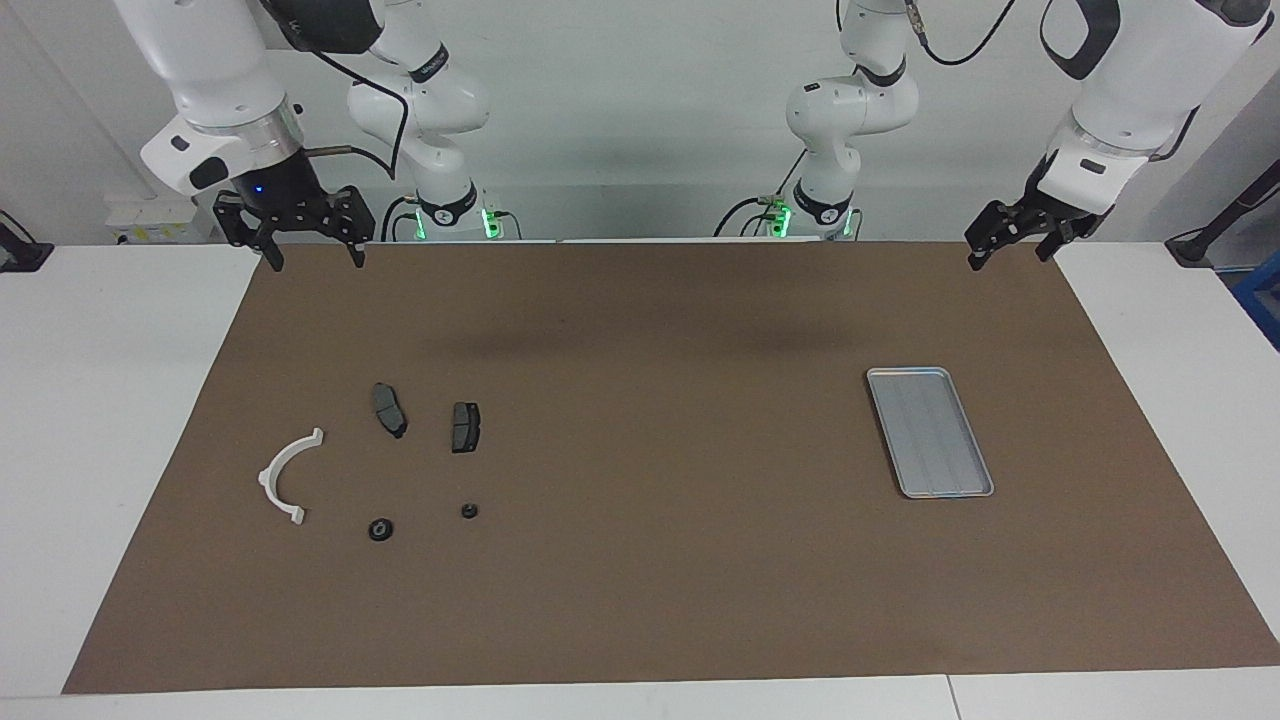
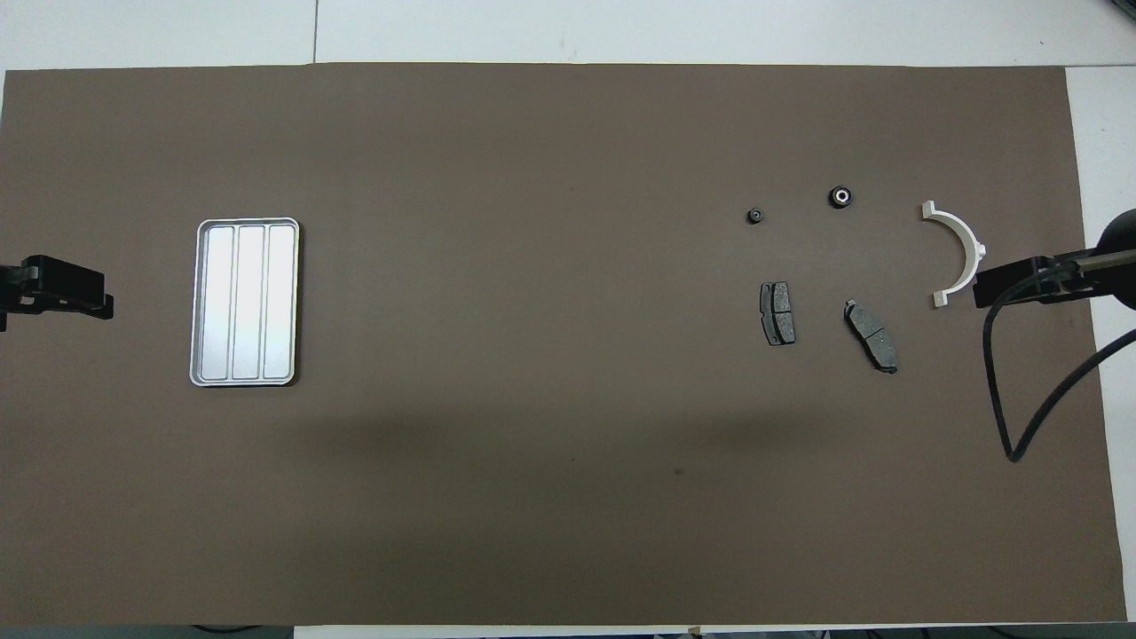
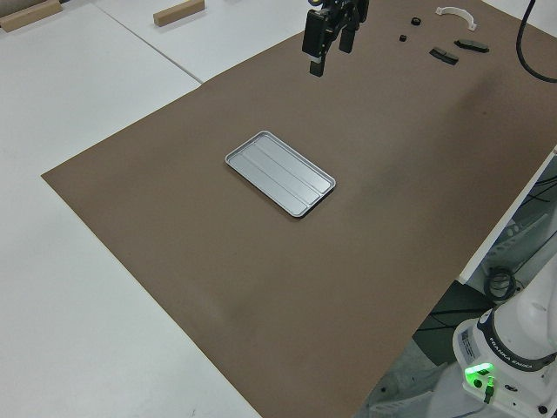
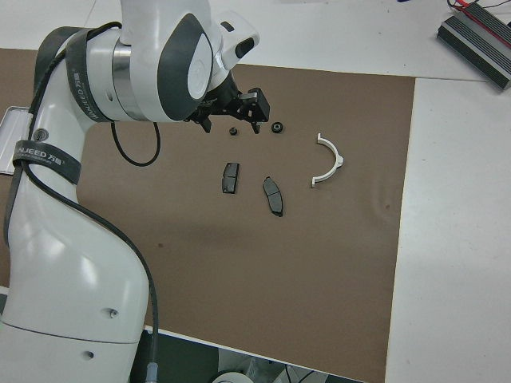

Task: Pick bearing gear from pile to tray
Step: 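Reach the right gripper to the small dark disc in the pile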

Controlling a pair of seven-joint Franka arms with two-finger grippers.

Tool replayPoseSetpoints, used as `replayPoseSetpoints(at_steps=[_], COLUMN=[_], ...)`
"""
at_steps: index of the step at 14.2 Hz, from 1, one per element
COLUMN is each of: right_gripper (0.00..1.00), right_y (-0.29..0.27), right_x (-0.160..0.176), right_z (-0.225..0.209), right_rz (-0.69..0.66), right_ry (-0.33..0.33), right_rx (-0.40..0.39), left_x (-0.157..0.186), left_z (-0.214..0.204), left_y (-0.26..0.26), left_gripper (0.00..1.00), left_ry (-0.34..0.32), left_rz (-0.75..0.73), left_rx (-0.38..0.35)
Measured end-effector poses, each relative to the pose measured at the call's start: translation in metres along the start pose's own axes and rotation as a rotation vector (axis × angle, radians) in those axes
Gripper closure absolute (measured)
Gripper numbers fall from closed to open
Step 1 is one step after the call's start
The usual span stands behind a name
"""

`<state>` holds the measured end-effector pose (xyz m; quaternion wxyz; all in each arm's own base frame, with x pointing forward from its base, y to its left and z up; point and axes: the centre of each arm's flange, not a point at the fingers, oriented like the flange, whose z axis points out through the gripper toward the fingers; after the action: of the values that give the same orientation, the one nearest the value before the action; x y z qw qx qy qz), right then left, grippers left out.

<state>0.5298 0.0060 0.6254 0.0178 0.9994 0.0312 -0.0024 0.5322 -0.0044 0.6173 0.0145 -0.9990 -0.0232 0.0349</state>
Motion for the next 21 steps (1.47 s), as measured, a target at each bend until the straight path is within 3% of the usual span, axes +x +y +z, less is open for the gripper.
replayPoseSetpoints(at_steps=[15, 19, 21], right_gripper=[0.0, 0.0, 0.0], right_y=[-0.002, -0.02, -0.037], right_x=[0.002, 0.017, 0.031], right_z=[0.004, 0.047, 0.084], right_rz=[-0.002, 0.012, 0.043], right_ry=[0.01, 0.033, 0.009], right_rx=[0.001, 0.002, 0.001], left_x=[0.0, 0.0, 0.0], left_z=[0.0, 0.0, 0.0], left_y=[0.0, 0.0, 0.0], left_gripper=[0.0, 0.0, 0.0], left_ry=[0.0, 0.0, 0.0], left_rz=[0.0, 0.0, 0.0], left_rx=[0.0, 0.0, 0.0])
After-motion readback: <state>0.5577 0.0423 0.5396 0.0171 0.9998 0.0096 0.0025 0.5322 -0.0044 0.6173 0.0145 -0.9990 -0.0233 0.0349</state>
